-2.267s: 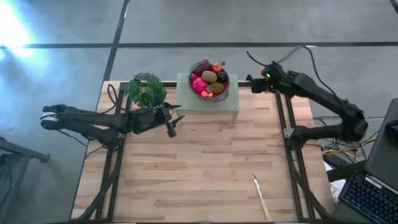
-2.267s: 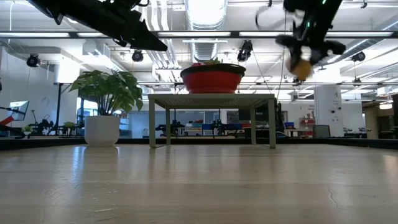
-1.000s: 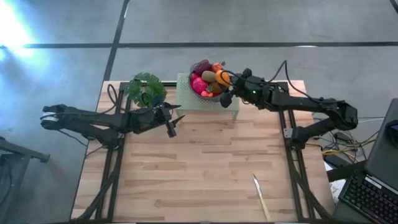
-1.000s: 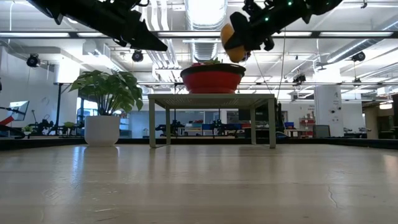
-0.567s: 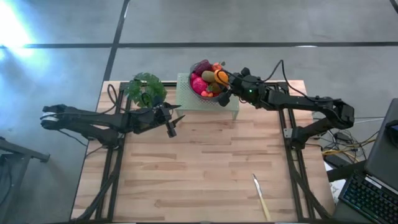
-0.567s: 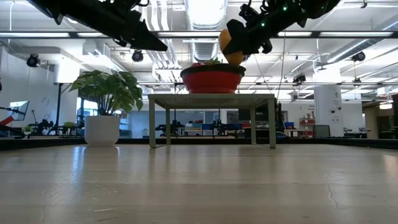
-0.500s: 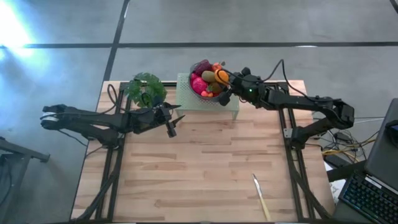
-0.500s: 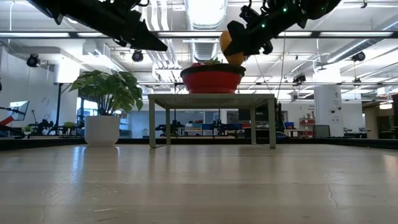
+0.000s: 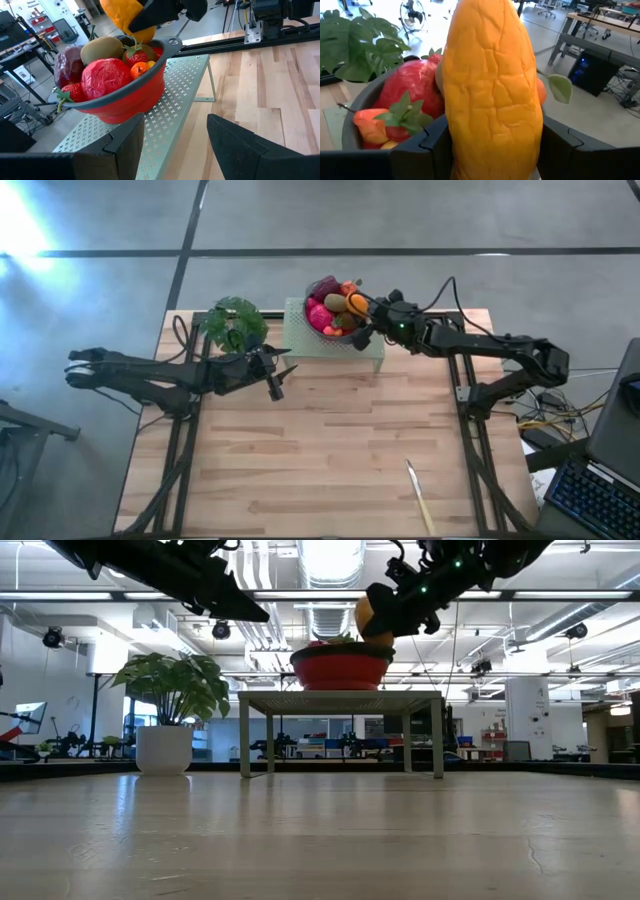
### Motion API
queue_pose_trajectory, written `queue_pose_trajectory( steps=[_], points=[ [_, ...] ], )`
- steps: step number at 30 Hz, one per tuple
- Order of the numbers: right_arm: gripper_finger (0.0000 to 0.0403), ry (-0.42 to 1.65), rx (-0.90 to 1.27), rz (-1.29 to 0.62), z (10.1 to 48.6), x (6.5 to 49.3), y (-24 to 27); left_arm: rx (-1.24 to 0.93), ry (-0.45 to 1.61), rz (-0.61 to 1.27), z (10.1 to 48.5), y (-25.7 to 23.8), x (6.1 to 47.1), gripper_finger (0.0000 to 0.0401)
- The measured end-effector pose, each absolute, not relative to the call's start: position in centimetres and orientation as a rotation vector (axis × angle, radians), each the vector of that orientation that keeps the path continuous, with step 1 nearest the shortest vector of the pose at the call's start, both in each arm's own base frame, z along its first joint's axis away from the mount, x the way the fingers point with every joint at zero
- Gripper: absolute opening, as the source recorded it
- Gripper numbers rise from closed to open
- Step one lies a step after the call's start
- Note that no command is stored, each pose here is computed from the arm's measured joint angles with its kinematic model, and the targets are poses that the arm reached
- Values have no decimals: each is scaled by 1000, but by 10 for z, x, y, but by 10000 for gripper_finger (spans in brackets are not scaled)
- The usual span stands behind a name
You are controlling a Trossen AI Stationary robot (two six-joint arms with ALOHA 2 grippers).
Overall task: Pick & Place Fruit
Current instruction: Put the mango into the red bowl on the shelf
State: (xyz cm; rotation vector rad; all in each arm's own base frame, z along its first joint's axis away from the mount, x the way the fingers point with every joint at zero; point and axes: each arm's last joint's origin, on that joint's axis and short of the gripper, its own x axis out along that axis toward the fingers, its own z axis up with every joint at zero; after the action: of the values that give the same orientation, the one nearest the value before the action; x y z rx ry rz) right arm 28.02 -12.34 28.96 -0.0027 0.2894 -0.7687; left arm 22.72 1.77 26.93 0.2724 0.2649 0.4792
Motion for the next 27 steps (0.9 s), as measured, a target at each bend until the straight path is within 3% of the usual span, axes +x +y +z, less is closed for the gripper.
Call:
queue_pose_trajectory(
  steps=[16, 27],
  points=[
    [205, 297, -3, -764, 285, 283, -124, 272, 265, 479, 269, 18, 227, 222],
    [264, 293, -3, -765, 286, 283, -124, 272, 265, 479, 269, 18, 227, 222]
  ],
)
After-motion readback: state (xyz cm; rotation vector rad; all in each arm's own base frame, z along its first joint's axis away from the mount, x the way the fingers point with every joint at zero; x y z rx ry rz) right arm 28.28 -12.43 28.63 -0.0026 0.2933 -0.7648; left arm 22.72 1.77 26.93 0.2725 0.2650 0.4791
